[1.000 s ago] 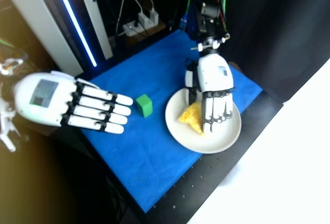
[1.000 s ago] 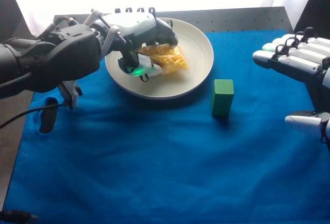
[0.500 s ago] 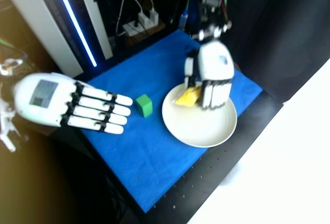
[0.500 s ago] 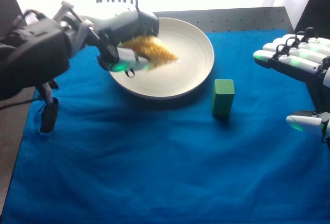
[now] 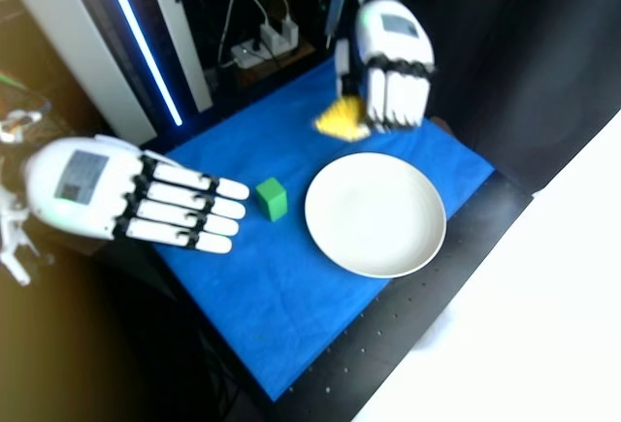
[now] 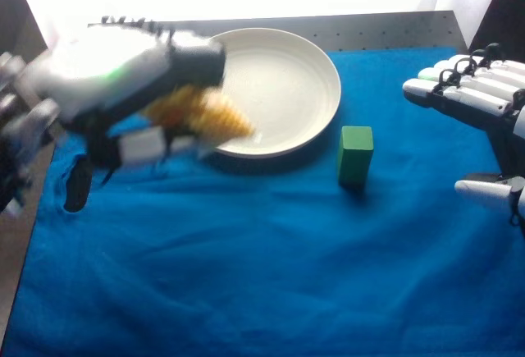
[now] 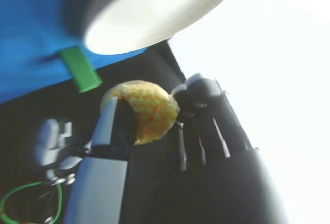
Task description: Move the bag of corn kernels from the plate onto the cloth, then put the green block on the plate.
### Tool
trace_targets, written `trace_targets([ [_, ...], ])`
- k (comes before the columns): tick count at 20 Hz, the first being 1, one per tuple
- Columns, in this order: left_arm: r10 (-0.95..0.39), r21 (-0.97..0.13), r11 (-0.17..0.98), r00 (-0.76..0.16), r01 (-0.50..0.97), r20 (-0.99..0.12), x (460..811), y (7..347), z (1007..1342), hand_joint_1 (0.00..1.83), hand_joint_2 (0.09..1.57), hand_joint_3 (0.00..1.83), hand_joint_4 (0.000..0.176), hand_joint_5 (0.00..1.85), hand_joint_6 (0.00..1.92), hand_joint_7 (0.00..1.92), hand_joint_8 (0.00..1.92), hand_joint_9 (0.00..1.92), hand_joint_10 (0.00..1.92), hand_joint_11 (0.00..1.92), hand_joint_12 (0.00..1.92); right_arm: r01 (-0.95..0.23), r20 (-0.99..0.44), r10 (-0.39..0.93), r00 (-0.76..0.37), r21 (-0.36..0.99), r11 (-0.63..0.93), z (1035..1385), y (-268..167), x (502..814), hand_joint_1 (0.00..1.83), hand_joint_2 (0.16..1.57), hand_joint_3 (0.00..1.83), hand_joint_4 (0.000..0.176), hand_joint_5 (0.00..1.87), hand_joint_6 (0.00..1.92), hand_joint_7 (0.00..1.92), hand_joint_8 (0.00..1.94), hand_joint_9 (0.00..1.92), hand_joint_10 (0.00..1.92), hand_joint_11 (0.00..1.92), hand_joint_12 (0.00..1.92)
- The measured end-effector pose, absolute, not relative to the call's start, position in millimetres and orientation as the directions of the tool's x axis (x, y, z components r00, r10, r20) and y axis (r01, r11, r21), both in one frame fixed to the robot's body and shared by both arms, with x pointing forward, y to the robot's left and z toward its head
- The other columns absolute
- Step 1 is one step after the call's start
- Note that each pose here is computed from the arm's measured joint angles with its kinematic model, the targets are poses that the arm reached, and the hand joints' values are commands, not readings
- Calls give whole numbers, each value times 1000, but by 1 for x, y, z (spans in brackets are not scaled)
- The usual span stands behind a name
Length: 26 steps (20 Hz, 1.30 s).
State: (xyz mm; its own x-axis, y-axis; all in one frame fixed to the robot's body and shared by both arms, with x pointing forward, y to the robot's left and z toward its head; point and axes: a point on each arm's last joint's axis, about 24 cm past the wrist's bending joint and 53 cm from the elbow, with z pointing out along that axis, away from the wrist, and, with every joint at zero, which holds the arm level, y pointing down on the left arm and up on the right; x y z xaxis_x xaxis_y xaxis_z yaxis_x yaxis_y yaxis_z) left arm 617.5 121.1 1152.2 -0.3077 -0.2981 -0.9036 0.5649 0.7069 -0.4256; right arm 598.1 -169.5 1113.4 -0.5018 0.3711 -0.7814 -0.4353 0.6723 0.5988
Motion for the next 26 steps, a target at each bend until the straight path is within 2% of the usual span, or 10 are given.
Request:
trace_targets([
  [2, -292, -439, 698, -335, 566, -896, 602, 121, 1141, 984, 1447, 1, 0, 432, 1693, 424, 1921, 227, 1833, 315, 1921, -434, -781, 372, -502, 600, 672, 1113, -170, 598, 583, 1348, 2, 0, 0, 0, 0, 0, 0, 0, 23, 28],
  [3, -289, -452, 693, -357, 562, -888, 595, 119, 1134, 881, 1432, 1, 0, 443, 1752, 125, 1484, 192, 1772, 281, 1921, -433, -780, 374, -502, 601, 672, 1113, -170, 598, 560, 1357, 0, 0, 0, 0, 0, 0, 0, 0, 4, 113],
  [6, -305, -506, 677, -422, 534, -854, 586, 115, 1112, 730, 1272, 0, 46, 136, 332, 162, 306, 114, 663, 7, 1321, -432, -778, 376, -503, 603, 671, 1113, -169, 598, 541, 1337, 0, 0, 0, 0, 0, 0, 2, 1, 0, 329],
  [7, -310, -518, 678, -437, 521, -845, 584, 117, 1107, 550, 1212, 0, 110, 49, 105, 61, 83, 63, 200, 1, 848, -432, -778, 376, -504, 604, 670, 1113, -169, 598, 549, 1330, 0, 0, 0, 0, 0, 0, 3, 1, 0, 338],
  [10, -318, -544, 692, -476, 474, -820, 575, 126, 1089, 118, 1065, 0, 106, 0, 0, 0, 0, 0, 1, 0, 19, -432, -776, 375, -508, 606, 668, 1111, -167, 597, 551, 1310, 0, 0, 0, 0, 0, 0, 0, 0, 0, 75],
  [13, -325, -552, 696, -483, 460, -813, 569, 131, 1085, 41, 1037, 0, 173, 0, 0, 0, 0, 0, 0, 0, 0, -434, -771, 376, -514, 612, 661, 1109, -165, 597, 552, 1225, 0, 0, 0, 0, 0, 0, 0, 0, 0, 0],
  [15, -377, -571, 695, -454, 437, -807, 578, 139, 1093, 13, 1128, 18, 107, 0, 0, 0, 0, 0, 0, 0, 0, -428, -757, 388, -526, 630, 648, 1105, -162, 600, 557, 1205, 0, 0, 0, 0, 0, 0, 0, 0, 2, 1],
  [20, -491, -600, 710, -350, 369, -797, 594, 176, 1111, 132, 1188, 11, 174, 0, 0, 0, 0, 0, 0, 0, 0, -414, -703, 442, -558, 697, 585, 1099, -139, 619, 708, 1183, 0, 0, 0, 0, 0, 0, 18, 8, 36, 35],
  [24, -555, -621, 721, -281, 307, -783, 588, 206, 1114, 187, 1254, 22, 97, 0, 0, 0, 0, 0, 0, 0, 0, -454, -711, 415, -568, 691, 563, 1099, -103, 632, 673, 1167, 6, 0, 0, 0, 52, 7, 53, 19, 0, 330],
  [26, -576, -628, 732, -252, 266, -778, 589, 221, 1112, 197, 1258, 18, 110, 0, 0, 0, 0, 0, 0, 0, 0, -437, -708, 385, -593, 684, 585, 1083, -97, 633, 665, 1187, 2, 0, 30, 9, 142, 14, 140, 56, 0, 960],
])
